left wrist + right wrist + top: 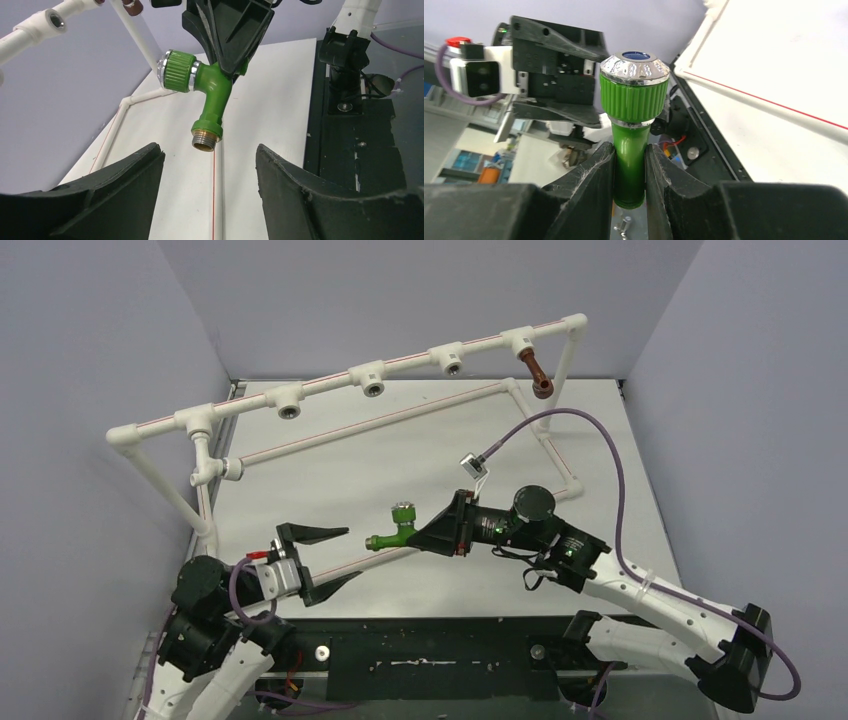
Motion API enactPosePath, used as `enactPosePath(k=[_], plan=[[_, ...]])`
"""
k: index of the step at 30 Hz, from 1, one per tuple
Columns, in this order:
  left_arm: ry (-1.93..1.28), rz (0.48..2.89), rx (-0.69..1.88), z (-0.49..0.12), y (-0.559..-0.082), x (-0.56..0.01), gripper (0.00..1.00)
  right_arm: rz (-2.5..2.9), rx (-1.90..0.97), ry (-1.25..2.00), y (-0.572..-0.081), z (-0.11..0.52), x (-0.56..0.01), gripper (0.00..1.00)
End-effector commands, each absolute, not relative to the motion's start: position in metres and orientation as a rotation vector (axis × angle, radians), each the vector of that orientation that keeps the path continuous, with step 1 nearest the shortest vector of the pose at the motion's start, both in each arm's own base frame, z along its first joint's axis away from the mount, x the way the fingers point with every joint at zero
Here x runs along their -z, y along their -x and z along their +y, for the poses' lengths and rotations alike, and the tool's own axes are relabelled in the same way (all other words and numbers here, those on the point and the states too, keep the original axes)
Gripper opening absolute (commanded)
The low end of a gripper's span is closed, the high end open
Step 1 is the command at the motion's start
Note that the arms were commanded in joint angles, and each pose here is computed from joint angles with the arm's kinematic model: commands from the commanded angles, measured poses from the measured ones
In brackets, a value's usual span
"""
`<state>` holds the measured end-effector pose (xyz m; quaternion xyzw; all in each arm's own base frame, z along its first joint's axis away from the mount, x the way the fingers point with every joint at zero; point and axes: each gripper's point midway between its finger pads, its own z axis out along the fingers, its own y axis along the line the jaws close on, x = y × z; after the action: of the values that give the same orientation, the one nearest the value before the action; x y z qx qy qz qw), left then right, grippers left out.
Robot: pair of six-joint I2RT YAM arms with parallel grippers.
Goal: Install the water faucets
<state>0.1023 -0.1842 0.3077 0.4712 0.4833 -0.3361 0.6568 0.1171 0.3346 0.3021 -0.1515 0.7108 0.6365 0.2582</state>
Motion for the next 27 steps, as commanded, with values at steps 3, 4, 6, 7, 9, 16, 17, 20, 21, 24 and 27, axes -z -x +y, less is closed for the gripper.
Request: enactPosePath(k=[3,4,6,7,9,16,17,20,21,24,27], plan=[[-0.972,1.127,0.765,-0.175,-0.101,-0.34,0.67,1.846,-1.498,0.43,-0.138,0.315,-0.323,0.0],[-0.952,1.147,0.77,-0.175,-0.104,-0.343,0.68,1.853,-1.46,0.435,-0.14,0.313,-0.32,0.0],[-0.881,1.22,0.782,-0.174,-0.115,-0.35,0.7,1.866,-1.378,0.431,-0.148,0.306,-0.314,0.0],[-0.854,1.259,0.785,-0.174,-0.12,-0.352,0.7,1.873,-1.337,0.43,-0.152,0.303,-0.311,0.0],[-0.79,1.329,0.771,-0.171,-0.132,-0.358,0.69,1.886,-1.255,0.429,-0.159,0.296,-0.304,0.0],[-0.475,1.459,0.639,-0.143,-0.174,-0.408,0.62,1.882,-1.054,0.382,-0.178,0.271,-0.292,0.0],[-0.455,1.47,0.62,-0.14,-0.178,-0.416,0.61,1.877,-1.049,0.377,-0.179,0.27,-0.292,0.0],[-0.412,1.506,0.565,-0.132,-0.187,-0.437,0.61,1.869,-1.042,0.373,-0.181,0.267,-0.293,0.0],[-0.405,1.517,0.551,-0.131,-0.191,-0.443,0.61,1.865,-1.041,0.37,-0.182,0.267,-0.294,0.0],[-0.369,1.525,0.506,-0.126,-0.201,-0.461,0.61,1.852,-1.048,0.365,-0.183,0.267,-0.294,0.0],[-0.248,1.549,0.393,-0.107,-0.219,-0.475,0.6,1.843,-1.067,0.365,-0.184,0.27,-0.293,0.0]])
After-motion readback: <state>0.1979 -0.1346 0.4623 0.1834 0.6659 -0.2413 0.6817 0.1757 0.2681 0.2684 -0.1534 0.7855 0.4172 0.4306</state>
